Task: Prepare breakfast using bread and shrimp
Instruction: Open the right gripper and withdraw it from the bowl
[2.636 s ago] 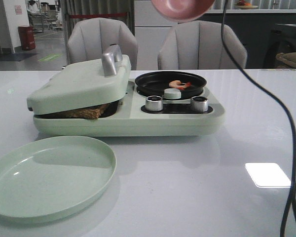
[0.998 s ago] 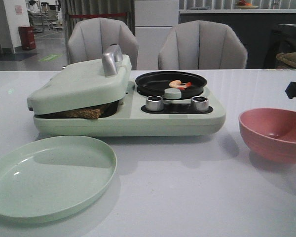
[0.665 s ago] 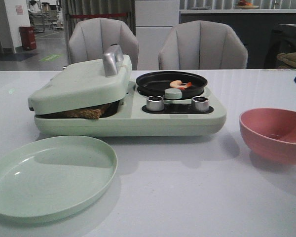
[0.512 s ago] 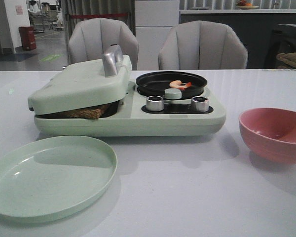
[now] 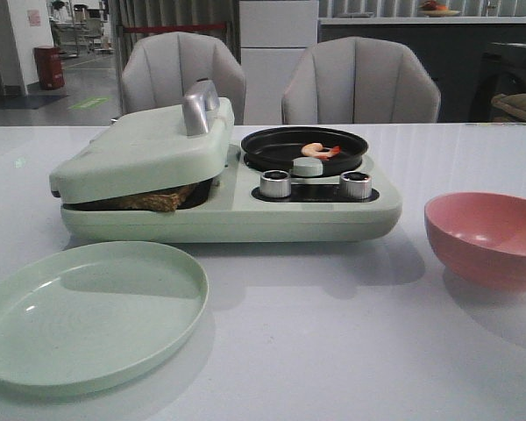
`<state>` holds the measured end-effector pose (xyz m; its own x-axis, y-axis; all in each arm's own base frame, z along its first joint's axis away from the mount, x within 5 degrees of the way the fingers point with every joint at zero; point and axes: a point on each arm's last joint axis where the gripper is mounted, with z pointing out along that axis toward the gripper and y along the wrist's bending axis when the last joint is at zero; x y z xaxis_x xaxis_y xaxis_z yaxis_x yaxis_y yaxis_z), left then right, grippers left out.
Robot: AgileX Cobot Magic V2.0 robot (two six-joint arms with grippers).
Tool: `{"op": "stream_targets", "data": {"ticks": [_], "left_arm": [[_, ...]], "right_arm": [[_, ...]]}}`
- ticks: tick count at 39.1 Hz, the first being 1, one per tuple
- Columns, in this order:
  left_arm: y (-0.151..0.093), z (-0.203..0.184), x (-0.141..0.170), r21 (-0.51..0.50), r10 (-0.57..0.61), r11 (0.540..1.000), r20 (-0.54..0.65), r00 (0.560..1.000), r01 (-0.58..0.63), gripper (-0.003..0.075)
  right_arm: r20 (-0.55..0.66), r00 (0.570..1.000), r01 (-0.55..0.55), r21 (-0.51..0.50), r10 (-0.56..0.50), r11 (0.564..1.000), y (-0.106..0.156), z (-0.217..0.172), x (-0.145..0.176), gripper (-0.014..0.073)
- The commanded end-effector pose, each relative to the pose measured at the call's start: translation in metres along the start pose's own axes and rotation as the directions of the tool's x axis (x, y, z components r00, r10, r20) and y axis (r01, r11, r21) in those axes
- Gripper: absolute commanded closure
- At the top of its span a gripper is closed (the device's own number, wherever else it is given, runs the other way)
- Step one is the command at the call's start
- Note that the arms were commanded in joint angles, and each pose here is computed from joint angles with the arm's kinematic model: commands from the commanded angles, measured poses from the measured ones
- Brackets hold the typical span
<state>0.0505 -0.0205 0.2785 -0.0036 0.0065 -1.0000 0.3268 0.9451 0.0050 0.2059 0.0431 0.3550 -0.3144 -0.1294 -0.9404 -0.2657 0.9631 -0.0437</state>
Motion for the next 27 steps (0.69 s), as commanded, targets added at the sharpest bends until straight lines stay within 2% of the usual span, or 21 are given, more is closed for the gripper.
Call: {"op": "stream_targets", "data": {"ticks": [1, 7, 16, 19, 27], "left_arm": [[0.002, -0.002, -0.016, -0.011, -0.025, 1.0, 0.1, 0.995, 0.026, 0.0606], [0.002, -0.002, -0.016, -0.011, -0.025, 1.0, 0.1, 0.995, 0.026, 0.0606], [0.002, -0.002, -0.016, -0.011, -0.025, 1.0, 0.1, 0.995, 0.026, 0.0606], [0.002, -0.002, -0.016, -0.011, -0.025, 1.0, 0.1, 0.995, 0.026, 0.0606], [0.002, -0.002, -0.016, -0.011, -0.025, 1.0, 0.1, 0.995, 0.026, 0.0606]], "right_arm": [[0.182, 0.983, 0.016, -0.006, -0.015, 1.0, 0.009, -0.026, -0.006, 0.015], [0.28, 0.96, -0.004, -0.043, 0.016, 0.999, 0.018, -0.054, 0.024, 0.015], [0.323, 0.944, -0.046, -0.086, 0.071, 0.995, 0.021, -0.093, 0.079, 0.015], [0.368, 0.926, -0.05, -0.091, 0.08, 0.995, 0.021, -0.106, 0.095, 0.015], [0.409, 0.909, -0.047, -0.092, 0.081, 0.995, 0.022, -0.114, 0.129, 0.015]]}}
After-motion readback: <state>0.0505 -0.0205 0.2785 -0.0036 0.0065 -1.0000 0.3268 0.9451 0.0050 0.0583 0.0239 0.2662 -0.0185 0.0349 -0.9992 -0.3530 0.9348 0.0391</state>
